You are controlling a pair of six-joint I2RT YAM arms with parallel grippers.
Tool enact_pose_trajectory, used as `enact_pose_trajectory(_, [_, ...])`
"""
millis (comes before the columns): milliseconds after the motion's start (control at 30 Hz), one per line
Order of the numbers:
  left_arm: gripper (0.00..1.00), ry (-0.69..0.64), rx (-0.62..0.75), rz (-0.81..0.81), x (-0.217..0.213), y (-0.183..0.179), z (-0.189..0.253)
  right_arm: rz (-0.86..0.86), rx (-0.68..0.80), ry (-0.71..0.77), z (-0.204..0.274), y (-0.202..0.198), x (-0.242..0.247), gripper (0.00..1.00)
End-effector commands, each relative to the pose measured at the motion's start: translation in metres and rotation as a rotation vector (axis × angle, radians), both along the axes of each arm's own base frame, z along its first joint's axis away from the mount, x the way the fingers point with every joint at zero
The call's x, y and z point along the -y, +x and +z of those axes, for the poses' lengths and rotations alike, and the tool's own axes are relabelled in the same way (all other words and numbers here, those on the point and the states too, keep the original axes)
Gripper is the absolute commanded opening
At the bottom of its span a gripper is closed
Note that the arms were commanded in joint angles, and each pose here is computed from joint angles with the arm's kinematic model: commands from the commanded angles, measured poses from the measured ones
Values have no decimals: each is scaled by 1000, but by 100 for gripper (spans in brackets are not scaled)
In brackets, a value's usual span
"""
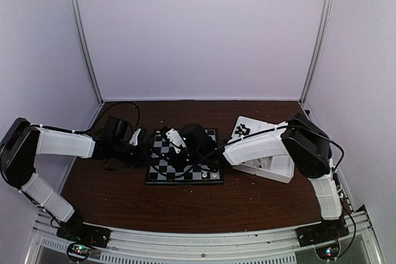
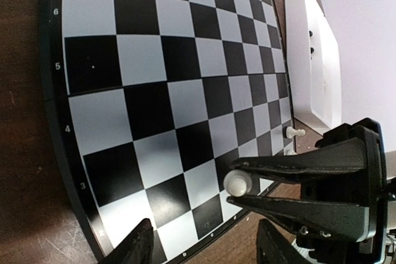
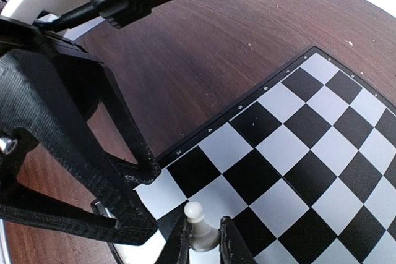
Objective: Set up the chess pieces on the board
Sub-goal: Place the chess piece on the chessboard.
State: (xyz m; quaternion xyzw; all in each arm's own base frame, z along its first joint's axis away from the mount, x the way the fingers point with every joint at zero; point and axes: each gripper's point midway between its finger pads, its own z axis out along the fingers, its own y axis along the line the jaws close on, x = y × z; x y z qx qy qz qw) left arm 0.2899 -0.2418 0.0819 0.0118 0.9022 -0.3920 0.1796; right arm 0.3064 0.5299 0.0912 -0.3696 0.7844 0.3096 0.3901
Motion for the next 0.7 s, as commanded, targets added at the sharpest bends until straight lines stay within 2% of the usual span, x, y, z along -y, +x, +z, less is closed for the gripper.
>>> enact_pose_trajectory(0, [56, -39, 24, -5, 5, 9, 1, -22, 9, 1, -14, 2, -6, 16])
enact_pose_trajectory(333, [56, 11, 23, 9, 2, 16, -8, -8, -21, -46, -41, -1, -11, 19])
enact_pose_trajectory(667, [52, 61, 59, 23, -2, 26, -6, -6, -11, -43, -35, -2, -10, 32])
